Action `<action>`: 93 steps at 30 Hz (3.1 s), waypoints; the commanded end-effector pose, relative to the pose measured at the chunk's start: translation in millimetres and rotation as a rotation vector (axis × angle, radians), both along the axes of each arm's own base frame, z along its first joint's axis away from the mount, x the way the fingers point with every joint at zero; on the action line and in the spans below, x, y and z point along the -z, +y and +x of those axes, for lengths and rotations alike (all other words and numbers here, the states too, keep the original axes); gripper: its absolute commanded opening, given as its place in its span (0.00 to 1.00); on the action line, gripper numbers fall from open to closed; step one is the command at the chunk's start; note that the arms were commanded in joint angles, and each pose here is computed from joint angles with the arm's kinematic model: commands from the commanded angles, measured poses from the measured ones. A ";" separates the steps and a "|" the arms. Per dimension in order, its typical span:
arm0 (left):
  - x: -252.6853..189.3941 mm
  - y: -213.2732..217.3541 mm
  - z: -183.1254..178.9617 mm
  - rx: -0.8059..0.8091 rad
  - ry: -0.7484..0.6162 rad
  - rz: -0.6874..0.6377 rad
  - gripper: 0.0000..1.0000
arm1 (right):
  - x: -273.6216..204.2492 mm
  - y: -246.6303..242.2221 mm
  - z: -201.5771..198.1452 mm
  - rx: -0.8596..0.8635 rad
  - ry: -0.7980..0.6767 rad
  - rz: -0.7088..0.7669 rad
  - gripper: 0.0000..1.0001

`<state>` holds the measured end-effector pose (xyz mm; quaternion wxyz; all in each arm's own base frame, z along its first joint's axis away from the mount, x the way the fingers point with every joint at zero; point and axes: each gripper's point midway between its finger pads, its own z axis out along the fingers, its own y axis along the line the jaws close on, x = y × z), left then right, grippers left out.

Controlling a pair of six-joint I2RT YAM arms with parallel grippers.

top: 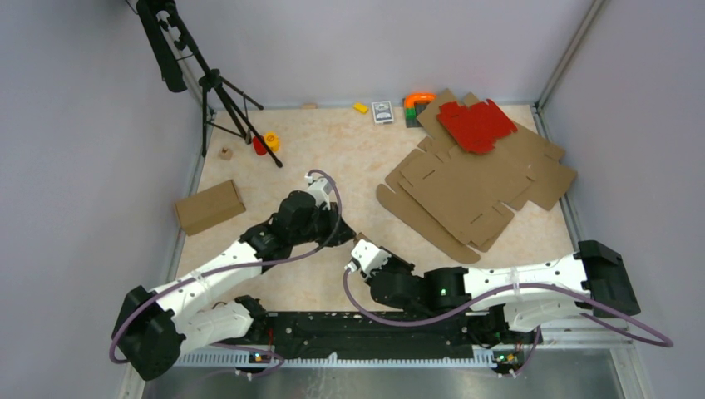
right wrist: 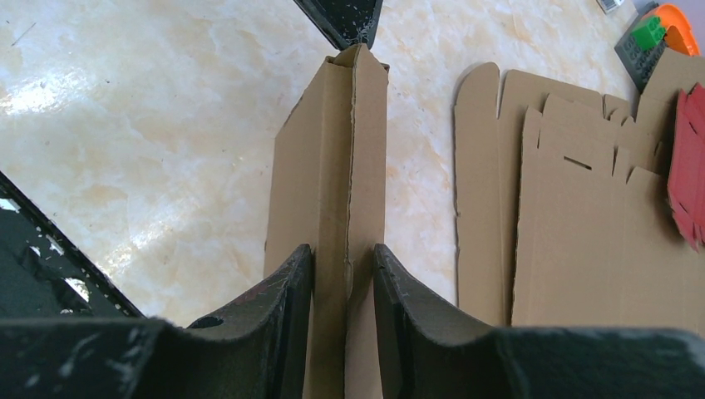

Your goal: Fold the paper box

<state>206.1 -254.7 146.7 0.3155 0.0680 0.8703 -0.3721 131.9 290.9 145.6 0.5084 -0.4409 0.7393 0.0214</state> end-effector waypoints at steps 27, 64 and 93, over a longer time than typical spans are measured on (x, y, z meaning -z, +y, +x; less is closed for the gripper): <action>20.3 7.7 -5.4 -0.009 0.053 0.060 0.20 | 12.3 0.7 -11.7 -0.042 0.058 -0.015 0.30; -38.5 -13.5 9.1 0.141 -0.057 0.086 0.29 | 8.0 -17.5 -13.9 -0.041 0.251 0.049 0.62; -2.3 -7.0 -9.1 0.050 -0.108 0.018 0.21 | 23.0 -33.5 18.2 0.102 0.287 0.048 0.35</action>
